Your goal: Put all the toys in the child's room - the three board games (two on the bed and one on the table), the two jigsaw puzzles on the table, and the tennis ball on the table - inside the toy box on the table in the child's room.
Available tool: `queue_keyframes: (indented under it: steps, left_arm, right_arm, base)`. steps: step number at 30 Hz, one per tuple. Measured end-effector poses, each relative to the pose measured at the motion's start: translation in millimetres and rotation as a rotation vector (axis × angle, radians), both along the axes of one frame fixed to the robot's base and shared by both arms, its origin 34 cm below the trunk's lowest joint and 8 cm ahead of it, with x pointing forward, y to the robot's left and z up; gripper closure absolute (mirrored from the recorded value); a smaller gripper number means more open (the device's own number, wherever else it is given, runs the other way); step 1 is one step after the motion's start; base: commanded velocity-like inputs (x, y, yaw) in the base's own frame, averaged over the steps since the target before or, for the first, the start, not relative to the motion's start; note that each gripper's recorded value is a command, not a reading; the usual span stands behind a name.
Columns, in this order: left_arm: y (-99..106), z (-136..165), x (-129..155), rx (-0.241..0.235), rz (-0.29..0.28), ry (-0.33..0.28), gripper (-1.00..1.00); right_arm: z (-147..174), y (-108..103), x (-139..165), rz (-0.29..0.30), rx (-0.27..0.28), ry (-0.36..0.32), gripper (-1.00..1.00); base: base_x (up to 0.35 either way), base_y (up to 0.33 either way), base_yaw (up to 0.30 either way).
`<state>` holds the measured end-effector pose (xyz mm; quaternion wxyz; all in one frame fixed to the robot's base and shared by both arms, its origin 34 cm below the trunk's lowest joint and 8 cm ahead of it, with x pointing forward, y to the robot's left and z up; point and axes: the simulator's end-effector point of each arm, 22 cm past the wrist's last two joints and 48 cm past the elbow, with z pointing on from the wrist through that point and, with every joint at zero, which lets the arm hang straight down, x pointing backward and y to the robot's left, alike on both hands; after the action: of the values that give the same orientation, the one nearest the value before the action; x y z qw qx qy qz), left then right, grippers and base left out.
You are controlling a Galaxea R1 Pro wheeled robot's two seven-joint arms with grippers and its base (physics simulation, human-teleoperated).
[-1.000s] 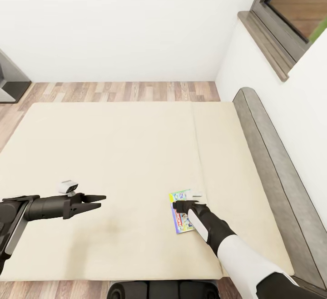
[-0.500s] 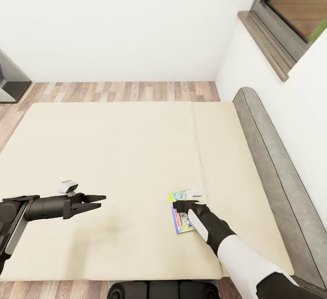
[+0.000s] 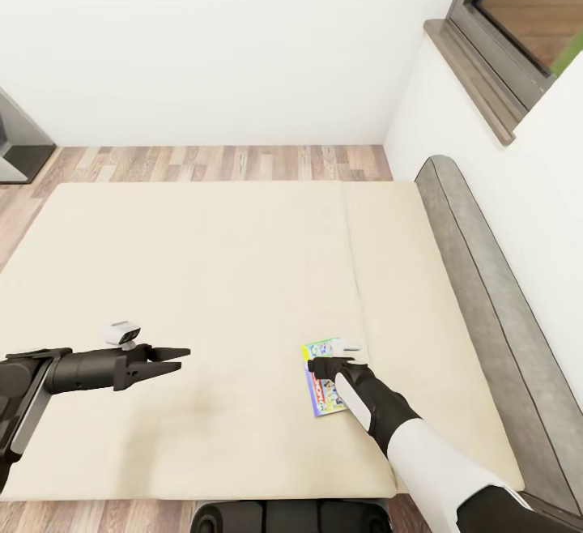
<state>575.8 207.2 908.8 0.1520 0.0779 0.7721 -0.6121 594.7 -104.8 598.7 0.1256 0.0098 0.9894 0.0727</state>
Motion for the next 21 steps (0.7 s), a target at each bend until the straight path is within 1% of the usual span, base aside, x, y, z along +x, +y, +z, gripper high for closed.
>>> queue_keyframes:
  steps: [21]
  left_arm:
    - [-0.3,-13.6,-3.0,-0.001,0.000,0.031,-1.00]
  right_arm:
    - [-14.4,-2.3,-11.9,-0.005,-0.003,0.031,-1.00]
  base:
    - [0.000,0.000,0.000]
